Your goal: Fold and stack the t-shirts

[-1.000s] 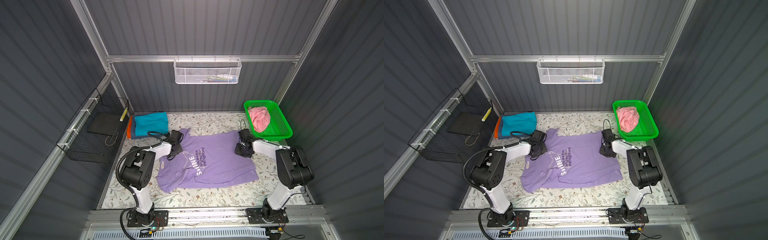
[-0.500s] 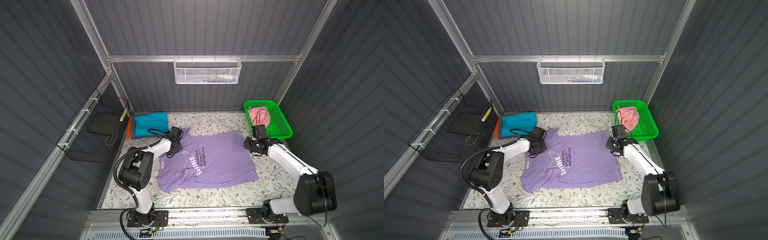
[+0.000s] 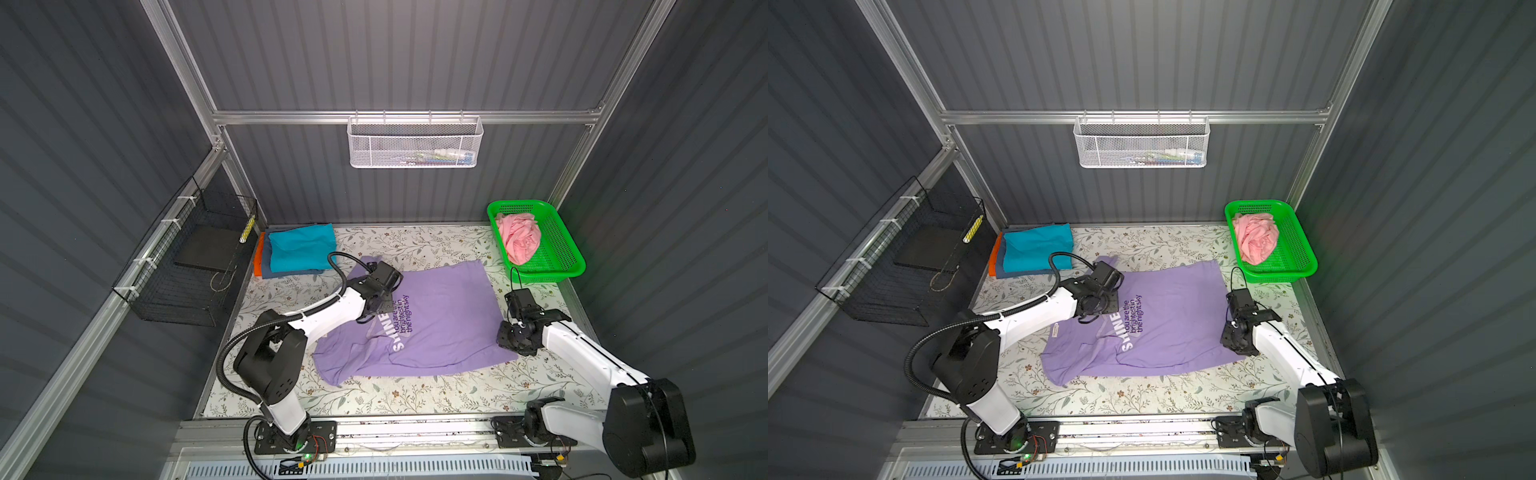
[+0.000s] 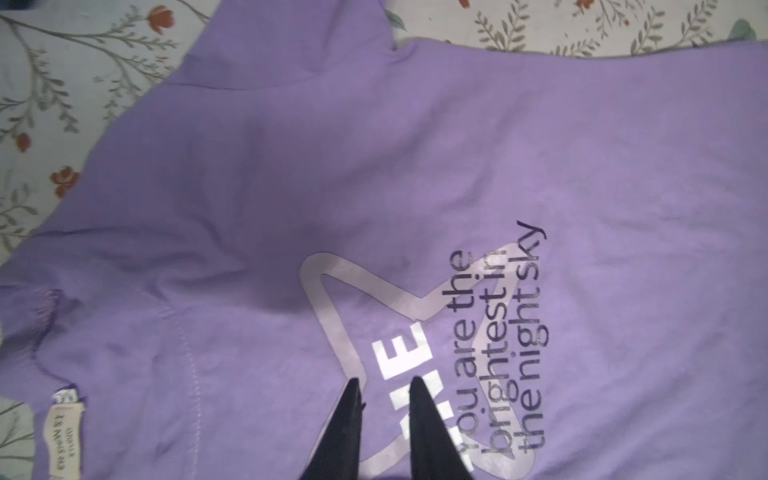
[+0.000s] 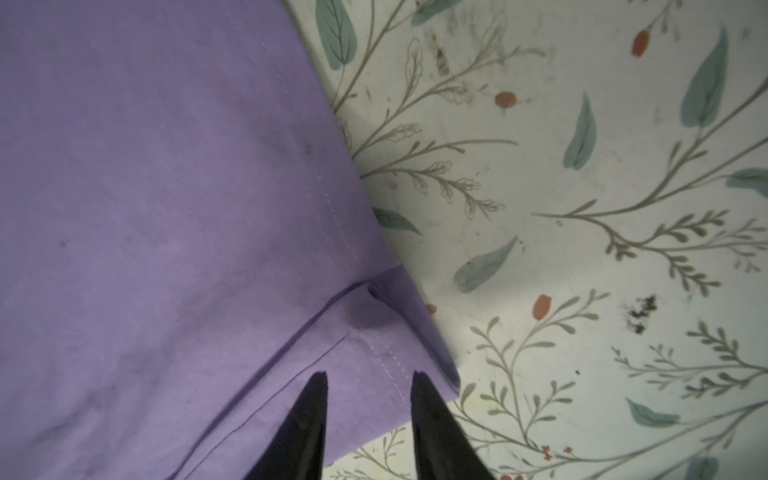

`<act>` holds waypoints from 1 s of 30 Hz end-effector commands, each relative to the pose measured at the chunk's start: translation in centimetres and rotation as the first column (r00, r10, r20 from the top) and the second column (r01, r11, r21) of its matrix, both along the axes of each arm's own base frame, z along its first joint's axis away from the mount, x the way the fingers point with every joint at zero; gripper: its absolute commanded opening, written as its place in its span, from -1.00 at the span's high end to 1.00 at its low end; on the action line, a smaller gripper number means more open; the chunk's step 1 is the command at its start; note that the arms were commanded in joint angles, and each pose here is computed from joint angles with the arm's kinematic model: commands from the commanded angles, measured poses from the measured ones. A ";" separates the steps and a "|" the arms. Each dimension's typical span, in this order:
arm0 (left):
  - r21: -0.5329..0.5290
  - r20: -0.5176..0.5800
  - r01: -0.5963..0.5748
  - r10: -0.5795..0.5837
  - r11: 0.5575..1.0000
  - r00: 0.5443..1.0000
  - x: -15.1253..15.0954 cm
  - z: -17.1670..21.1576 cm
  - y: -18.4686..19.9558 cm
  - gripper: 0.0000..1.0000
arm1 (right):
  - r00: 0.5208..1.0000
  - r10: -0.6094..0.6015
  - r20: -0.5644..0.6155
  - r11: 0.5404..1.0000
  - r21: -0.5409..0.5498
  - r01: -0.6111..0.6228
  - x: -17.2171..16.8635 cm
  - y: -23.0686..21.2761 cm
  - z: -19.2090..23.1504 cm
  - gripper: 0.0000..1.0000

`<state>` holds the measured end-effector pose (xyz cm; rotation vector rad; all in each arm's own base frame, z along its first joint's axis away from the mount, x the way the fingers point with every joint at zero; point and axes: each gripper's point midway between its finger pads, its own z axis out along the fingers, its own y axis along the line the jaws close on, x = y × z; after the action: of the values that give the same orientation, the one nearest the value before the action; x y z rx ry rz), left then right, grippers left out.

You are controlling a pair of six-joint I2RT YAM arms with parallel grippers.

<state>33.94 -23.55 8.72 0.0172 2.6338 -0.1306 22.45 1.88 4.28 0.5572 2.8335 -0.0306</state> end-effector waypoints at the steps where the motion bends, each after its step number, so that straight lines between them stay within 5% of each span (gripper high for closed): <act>1: -0.009 -0.021 0.069 -0.069 0.998 0.997 0.1 -0.6 -2.7 0.55 | 1.000 -0.013 -0.010 1.000 0.003 0.013 0.5 0.1 -0.8 0.27; 11: -0.041 -0.103 0.099 -0.103 0.994 0.989 0.5 -4.9 -5.9 0.55 | 0.998 -0.033 -0.052 0.999 0.001 0.033 2.2 0.4 -2.2 0.23; 12: -0.040 -0.109 0.100 -0.104 0.994 0.989 0.5 -5.2 -6.0 0.56 | 0.998 -0.035 -0.054 0.999 0.002 0.035 2.2 0.4 -2.3 0.31; 14: -0.033 -0.121 0.099 -0.103 0.995 0.987 0.5 -6.0 -6.1 0.56 | 0.998 -0.039 -0.049 0.999 0.002 0.039 2.3 0.4 -2.3 0.79; 16: -0.026 -0.133 0.098 -0.101 0.995 0.986 0.6 -6.6 -6.2 0.56 | 0.998 -0.040 -0.039 0.999 -0.004 0.040 2.2 0.2 -1.9 1.00; 25: 0.008 -0.186 0.082 -0.080 0.997 0.979 0.7 -10.0 -6.3 0.63 | 0.996 -0.085 0.016 0.992 -0.088 0.086 -0.5 -2.1 1.8 0.94; 30: -0.010 -0.196 0.075 -0.075 0.997 0.978 1.5 -10.8 -7.0 0.68 | 0.986 -0.154 0.058 0.987 -0.034 0.156 -2.9 -2.1 2.5 0.82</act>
<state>37.22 -31.83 2.52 0.1147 2.6988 -0.2428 22.62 0.65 7.48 0.6577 2.6895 -0.0471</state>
